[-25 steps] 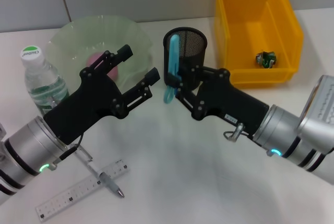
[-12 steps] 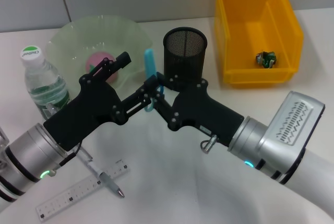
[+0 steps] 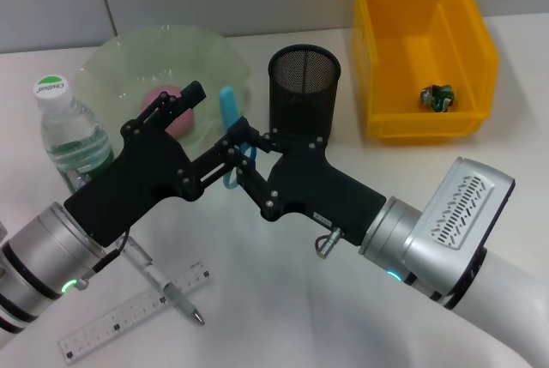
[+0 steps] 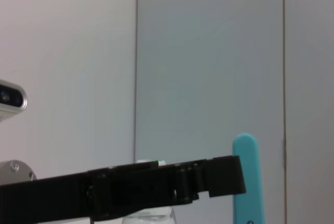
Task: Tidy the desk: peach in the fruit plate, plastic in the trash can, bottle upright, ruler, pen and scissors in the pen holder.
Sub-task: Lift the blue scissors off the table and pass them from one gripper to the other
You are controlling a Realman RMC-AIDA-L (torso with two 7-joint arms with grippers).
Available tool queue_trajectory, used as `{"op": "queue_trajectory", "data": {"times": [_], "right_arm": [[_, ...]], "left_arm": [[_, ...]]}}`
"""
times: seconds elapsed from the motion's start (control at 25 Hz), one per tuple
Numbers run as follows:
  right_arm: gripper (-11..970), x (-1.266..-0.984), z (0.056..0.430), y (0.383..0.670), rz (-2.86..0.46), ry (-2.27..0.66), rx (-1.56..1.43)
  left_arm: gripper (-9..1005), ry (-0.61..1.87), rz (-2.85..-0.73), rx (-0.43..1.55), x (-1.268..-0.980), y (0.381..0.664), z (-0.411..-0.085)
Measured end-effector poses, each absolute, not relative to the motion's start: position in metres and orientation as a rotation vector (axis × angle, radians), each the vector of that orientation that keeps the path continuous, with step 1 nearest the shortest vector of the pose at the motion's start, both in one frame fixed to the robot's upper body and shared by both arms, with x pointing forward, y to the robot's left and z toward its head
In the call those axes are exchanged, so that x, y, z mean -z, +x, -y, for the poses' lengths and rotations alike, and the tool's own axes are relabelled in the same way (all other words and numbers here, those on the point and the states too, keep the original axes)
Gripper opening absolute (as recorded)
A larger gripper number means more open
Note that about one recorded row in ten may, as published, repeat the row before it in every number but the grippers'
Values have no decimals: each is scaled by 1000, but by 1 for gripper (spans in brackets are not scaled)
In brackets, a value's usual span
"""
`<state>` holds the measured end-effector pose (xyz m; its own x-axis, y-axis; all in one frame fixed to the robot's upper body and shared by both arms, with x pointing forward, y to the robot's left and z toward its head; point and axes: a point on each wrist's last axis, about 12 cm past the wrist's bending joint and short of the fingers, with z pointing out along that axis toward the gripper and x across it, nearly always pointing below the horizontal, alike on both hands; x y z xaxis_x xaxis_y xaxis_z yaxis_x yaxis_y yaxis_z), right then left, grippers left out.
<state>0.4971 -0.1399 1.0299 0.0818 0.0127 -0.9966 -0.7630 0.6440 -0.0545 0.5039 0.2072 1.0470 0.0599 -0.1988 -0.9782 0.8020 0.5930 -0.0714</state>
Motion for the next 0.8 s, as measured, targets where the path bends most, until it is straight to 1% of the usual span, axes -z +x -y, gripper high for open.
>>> {"op": "queue_trajectory", "data": {"times": [0.4,0.8], "right_arm": [[237,-1032,129,503,-1390,-728,-658],[237,-1033,127,504,-1389,-723,-655]], "left_arm": [[690,581,-1306,820,-1046,505,-208],[686,554,-1319,798,-1045,506,-211]]}}
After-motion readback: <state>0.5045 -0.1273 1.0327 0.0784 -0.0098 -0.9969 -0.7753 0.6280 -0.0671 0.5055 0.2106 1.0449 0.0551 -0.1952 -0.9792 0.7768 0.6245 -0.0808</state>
